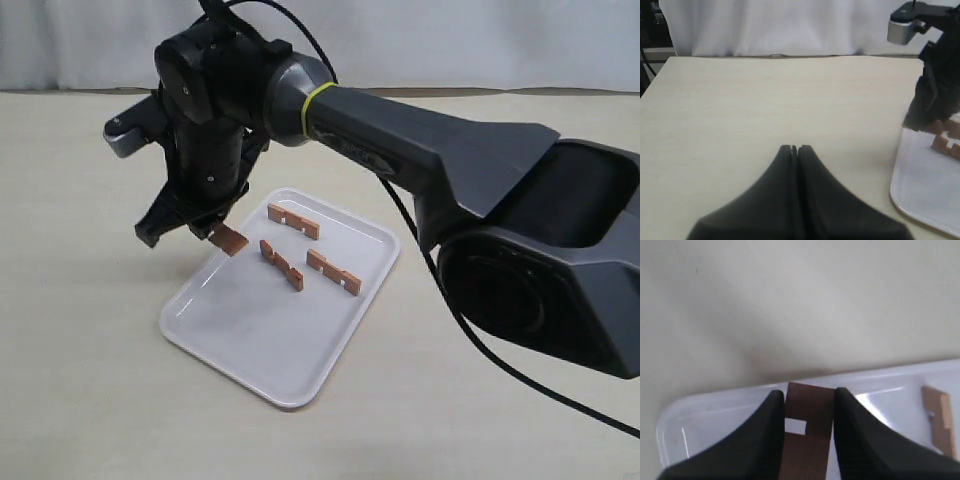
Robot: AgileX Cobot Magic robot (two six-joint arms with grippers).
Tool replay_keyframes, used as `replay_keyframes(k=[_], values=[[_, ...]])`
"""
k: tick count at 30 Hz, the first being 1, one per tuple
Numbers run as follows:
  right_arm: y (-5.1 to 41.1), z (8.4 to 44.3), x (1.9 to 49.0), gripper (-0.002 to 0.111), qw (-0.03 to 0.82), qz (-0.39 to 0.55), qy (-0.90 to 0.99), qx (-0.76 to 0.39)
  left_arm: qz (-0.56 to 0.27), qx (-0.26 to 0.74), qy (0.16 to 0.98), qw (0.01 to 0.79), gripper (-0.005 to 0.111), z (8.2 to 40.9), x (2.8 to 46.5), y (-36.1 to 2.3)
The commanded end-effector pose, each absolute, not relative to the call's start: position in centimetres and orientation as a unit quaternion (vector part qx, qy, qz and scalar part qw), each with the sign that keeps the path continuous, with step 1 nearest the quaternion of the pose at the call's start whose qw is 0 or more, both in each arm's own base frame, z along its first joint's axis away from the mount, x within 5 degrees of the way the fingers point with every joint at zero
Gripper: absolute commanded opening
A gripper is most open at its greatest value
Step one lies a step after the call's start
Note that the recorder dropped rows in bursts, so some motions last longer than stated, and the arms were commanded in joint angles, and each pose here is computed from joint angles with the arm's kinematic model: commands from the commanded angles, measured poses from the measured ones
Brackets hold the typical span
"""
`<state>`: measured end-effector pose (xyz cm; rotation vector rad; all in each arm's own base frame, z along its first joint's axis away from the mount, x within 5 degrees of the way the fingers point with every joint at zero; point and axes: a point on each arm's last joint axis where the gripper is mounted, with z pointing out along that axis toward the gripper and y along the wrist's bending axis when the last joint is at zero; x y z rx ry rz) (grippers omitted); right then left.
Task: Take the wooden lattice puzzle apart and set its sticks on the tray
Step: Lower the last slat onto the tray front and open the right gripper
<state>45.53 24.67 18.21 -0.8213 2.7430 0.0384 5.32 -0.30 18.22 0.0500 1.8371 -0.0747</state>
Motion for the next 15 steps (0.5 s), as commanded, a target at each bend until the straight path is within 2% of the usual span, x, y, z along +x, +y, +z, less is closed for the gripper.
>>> replay_keyframes(k=[1,10,15], values=[[24.5,17.9,44.2,0.004,0.098,0.029,0.944,-0.314,-0.032,0.022,0.792,0.609,0.0,18.2,5.3,-0.3],[22.9,17.5,42.8,0.004,0.068,-0.018,0.94,-0.335,-0.031,0.022,0.792,0.609,0.0,18.2,5.3,-0.3],[22.5,15.9,42.1,0.004,0.037,-0.026,0.939,-0.34,-0.032,0.022,0.792,0.61,0.0,18.2,5.3,-0.3]])
